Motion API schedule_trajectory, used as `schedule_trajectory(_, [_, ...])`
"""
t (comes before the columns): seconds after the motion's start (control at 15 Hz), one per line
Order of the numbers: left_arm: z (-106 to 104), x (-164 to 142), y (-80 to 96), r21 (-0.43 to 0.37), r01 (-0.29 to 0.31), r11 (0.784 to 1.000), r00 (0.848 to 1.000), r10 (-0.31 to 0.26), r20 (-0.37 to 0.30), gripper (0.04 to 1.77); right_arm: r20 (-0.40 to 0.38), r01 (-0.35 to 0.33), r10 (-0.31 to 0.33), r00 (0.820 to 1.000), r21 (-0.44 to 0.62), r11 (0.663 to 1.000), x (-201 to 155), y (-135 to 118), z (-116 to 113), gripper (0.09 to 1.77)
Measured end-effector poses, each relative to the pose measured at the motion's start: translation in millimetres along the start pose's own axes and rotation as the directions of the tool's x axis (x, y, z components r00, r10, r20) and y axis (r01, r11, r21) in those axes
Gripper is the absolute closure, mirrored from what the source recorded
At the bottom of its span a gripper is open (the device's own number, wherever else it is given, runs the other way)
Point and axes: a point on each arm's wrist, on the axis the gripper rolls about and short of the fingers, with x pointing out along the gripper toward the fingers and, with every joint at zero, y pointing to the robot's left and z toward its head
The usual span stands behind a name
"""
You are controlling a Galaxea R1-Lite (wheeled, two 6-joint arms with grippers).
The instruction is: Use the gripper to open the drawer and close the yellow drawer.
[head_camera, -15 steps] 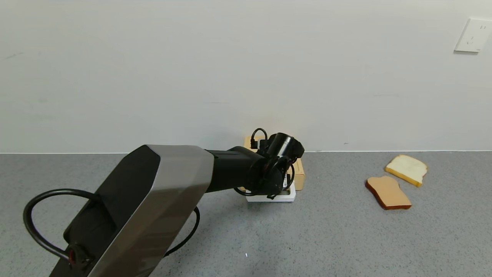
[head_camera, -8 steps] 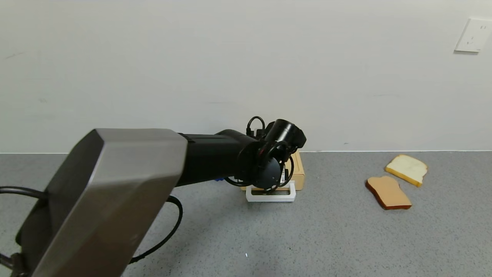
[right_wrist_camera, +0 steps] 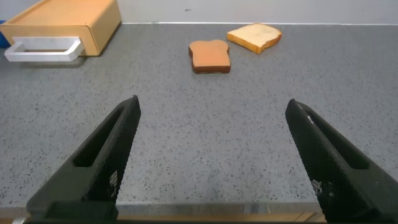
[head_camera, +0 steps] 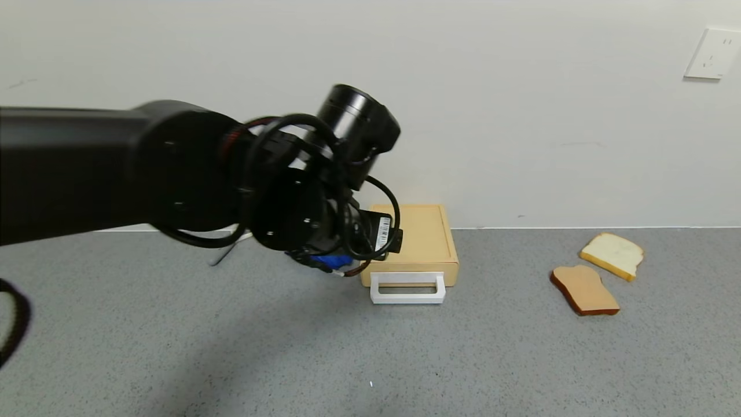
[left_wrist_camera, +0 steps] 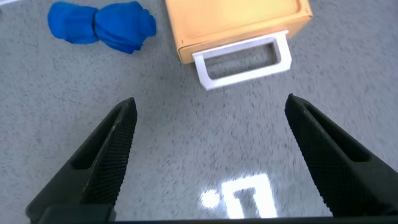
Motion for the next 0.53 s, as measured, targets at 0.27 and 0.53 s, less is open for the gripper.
schedule_trajectory(0.27, [-21.1, -69.3, 42.8, 0.106, 0.082, 0.991, 0.991, -0.092, 0.093, 0.09, 0.0, 0.0, 0.0, 1.0, 0.0, 1.0, 0.0, 0.0, 0.0, 0.15])
schedule_trajectory(0.53, [-46.5, -142.1, 97.3, 0.111, 0.066, 0.992, 0.955, -0.095, 0.28, 0.09, 0.0, 0.0, 0.0, 1.0, 0.0, 1.0, 0.0, 0.0, 0.0, 0.15])
